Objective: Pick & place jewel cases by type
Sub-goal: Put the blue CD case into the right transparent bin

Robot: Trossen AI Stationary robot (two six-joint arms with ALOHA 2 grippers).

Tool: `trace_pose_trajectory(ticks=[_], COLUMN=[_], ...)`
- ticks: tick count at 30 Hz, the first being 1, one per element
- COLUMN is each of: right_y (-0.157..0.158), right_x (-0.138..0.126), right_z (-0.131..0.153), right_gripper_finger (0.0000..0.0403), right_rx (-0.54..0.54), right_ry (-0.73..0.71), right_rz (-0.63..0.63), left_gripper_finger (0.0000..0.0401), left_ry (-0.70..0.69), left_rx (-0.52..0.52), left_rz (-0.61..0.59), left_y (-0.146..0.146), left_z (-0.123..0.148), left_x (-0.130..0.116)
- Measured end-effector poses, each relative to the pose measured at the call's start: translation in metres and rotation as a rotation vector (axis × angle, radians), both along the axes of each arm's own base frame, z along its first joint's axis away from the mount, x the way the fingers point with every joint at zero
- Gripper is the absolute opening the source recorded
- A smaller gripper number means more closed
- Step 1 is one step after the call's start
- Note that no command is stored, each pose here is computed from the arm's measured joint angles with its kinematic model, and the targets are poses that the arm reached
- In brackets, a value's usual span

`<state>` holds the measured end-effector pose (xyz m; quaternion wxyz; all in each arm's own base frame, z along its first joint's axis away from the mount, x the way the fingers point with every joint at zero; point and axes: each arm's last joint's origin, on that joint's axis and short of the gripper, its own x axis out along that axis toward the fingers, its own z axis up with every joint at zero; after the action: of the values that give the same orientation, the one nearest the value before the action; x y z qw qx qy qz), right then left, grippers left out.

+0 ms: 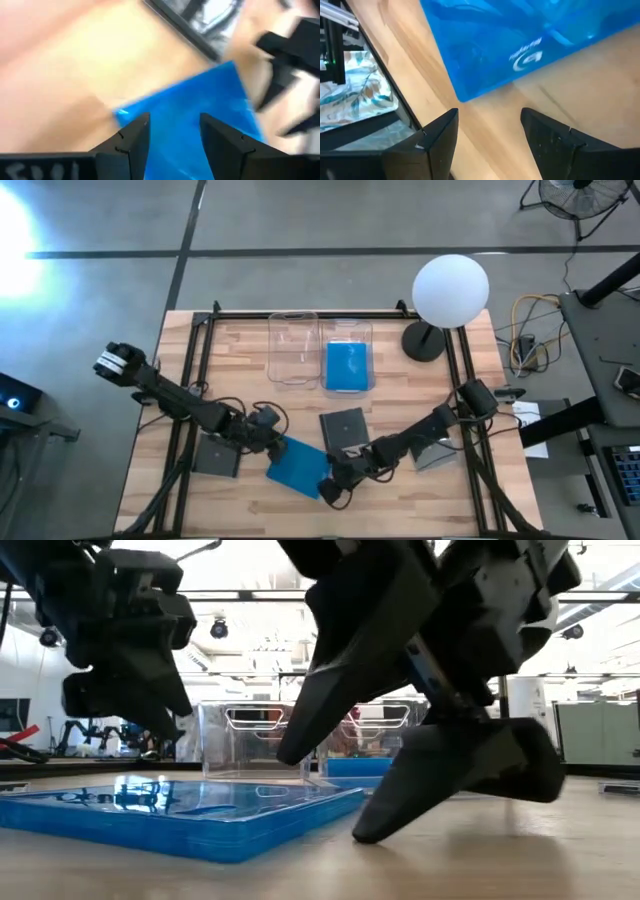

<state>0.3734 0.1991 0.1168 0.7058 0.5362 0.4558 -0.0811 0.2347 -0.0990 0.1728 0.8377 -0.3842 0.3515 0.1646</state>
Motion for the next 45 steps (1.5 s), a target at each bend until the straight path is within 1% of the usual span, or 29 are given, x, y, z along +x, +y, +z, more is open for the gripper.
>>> trace_pose_trajectory(ticks=[3, 5, 7, 8, 10, 14, 17, 21, 24, 26, 30, 33, 38, 40, 41, 45], right_y=[0.004, 0.007, 0.01, 0.011, 0.012, 0.014, 0.016, 0.018, 0.018, 0.017, 0.01, 0.003, -0.007, -0.008, -0.008, 0.003], right_x=[0.003, 0.005, 0.01, 0.012, 0.014, 0.019, 0.024, 0.032, 0.037, 0.038, 0.036, 0.033, 0.026, 0.026, 0.026, 0.035], right_z=[0.004, 0.009, 0.016, 0.02, 0.023, 0.027, 0.018, 0.004, 0.003, -0.001, 0.0, 0.003, 0.007, 0.01, 0.012, 0.022], right_gripper_finger=[0.0219, 0.0219, 0.0219, 0.0219, 0.0219, 0.0219, 0.0219, 0.0219, 0.0219, 0.0219, 0.0219, 0.0219, 0.0219, 0.0219, 0.0219, 0.0219], right_rx=[0.012, 0.02, 0.044, 0.052, 0.056, 0.062, 0.073, 0.079, 0.094, 0.074, 0.03, -0.025, -0.062, -0.037, -0.018, 0.098], right_ry=[-0.008, -0.023, -0.049, -0.061, -0.071, -0.087, -0.067, -0.035, -0.032, -0.006, 0.048, 0.073, 0.158, 0.17, 0.167, 0.085], right_rz=[0.014, 0.036, 0.064, 0.073, 0.075, 0.055, 0.029, 0.003, -0.015, -0.04, -0.133, -0.195, -0.322, -0.334, -0.321, -0.234], left_gripper_finger=[0.0151, 0.0151, 0.0151, 0.0151, 0.0151, 0.0151, 0.0151, 0.0151, 0.0151, 0.0151, 0.0151, 0.0151, 0.0151, 0.0151, 0.0151, 0.0152], left_ry=[0.025, 0.043, 0.076, 0.072, 0.041, 0.039, 0.071, 0.128, 0.157, 0.187, 0.255, 0.298, 0.315, 0.331, 0.322, 0.287], left_rx=[0.065, 0.078, 0.099, 0.105, 0.107, 0.11, 0.09, 0.056, 0.026, 0.007, -0.041, -0.077, -0.16, -0.157, -0.138, -0.017], left_rz=[-0.041, -0.062, -0.055, -0.047, -0.047, -0.075, -0.099, -0.134, -0.174, -0.199, -0.244, -0.272, -0.307, -0.283, -0.262, -0.154], left_y=[0.009, 0.017, 0.026, 0.03, 0.036, 0.04, 0.037, 0.027, 0.018, 0.011, -0.004, -0.014, -0.028, -0.029, -0.028, -0.017], left_z=[-0.003, -0.009, -0.015, -0.016, -0.015, -0.019, -0.026, -0.038, -0.039, -0.037, -0.032, -0.029, -0.021, -0.018, -0.017, -0.014], left_x=[0.002, 0.009, 0.012, 0.014, 0.02, 0.025, 0.025, 0.022, 0.018, 0.012, -0.004, -0.016, -0.029, -0.035, -0.036, -0.036])
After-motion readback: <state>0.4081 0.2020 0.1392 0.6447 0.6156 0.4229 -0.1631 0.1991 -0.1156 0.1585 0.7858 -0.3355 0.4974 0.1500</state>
